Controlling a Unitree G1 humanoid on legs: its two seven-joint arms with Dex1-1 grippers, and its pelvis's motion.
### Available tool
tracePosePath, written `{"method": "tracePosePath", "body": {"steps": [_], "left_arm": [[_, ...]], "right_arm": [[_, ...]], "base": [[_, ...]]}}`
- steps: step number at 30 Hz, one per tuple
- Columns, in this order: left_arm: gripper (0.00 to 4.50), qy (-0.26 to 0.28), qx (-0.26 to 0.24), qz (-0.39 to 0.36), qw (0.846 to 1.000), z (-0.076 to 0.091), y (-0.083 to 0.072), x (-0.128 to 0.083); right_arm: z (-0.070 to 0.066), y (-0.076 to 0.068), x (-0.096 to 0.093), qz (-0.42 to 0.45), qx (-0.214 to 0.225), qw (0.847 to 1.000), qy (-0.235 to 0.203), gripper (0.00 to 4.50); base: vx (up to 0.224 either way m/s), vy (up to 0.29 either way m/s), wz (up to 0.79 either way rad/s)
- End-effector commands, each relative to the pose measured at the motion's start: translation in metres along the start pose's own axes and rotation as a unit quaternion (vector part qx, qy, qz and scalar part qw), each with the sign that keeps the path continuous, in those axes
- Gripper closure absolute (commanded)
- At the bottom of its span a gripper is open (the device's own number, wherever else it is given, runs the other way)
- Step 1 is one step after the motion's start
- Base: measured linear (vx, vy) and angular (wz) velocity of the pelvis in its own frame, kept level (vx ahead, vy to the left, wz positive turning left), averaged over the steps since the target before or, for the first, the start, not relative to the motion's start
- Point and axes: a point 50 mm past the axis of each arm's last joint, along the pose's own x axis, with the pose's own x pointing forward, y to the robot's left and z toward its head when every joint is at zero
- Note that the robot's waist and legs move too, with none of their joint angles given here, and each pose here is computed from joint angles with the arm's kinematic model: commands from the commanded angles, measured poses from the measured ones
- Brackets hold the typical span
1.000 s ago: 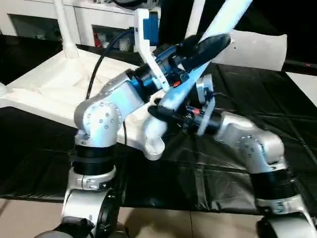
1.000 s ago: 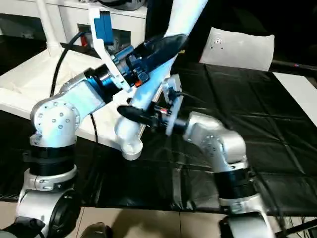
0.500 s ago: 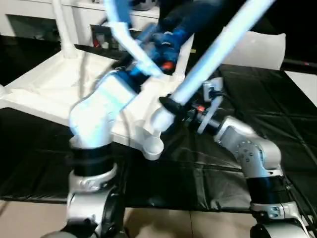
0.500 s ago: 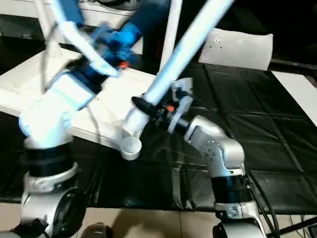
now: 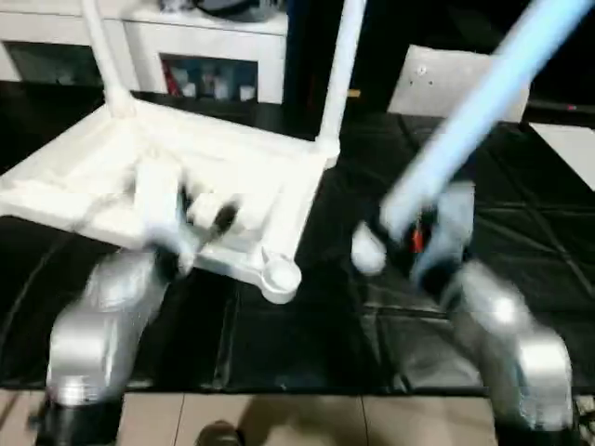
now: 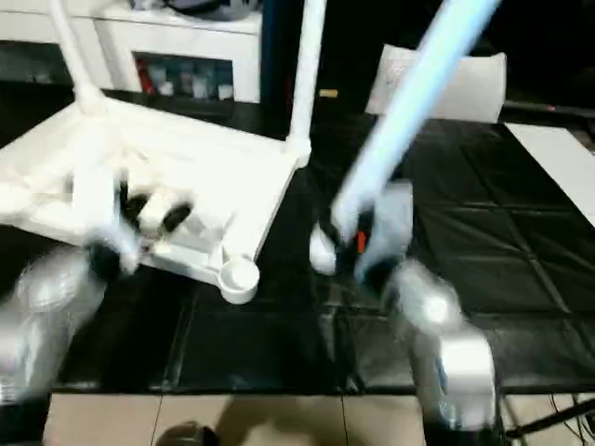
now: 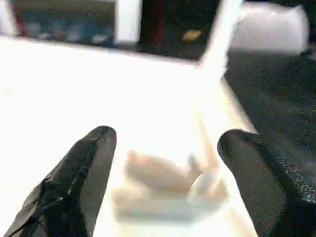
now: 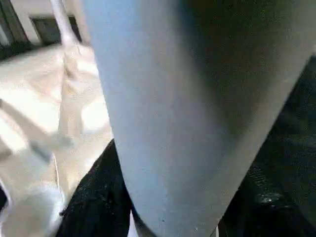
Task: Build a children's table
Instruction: Pick table leg
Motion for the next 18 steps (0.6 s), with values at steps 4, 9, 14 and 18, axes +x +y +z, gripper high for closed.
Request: {"method": "tracePosePath", "body": {"steps": [4,9,14,18], "left_arm": [[0.63,-0.009,0.033,0.045,0.998,-0.017,0.002,-0.010],[0.63,-0.006,0.029,0.047,0.998,-0.023,-0.006,-0.014],[0.63,-0.015,0.041,0.036,0.998,-0.027,-0.010,-0.015],[0.63,-0.012,0.046,0.031,0.998,-0.025,-0.013,-0.015]], "right_arm": [[-0.013,-0.006,-0.009,-0.058,-0.046,0.997,0.017,2.62],[-0.018,-0.011,-0.013,-0.100,-0.015,0.995,0.015,2.62],[-0.023,-0.007,-0.014,-0.071,-0.006,0.997,0.014,2.62],[-0.023,0.003,-0.010,-0.039,-0.006,0.999,0.015,2.62]], "base": [[0.000,0.000,0.00],[0.000,0.000,0.00],[0.000,0.000,0.00],[0.021,-0.016,0.32]]}}
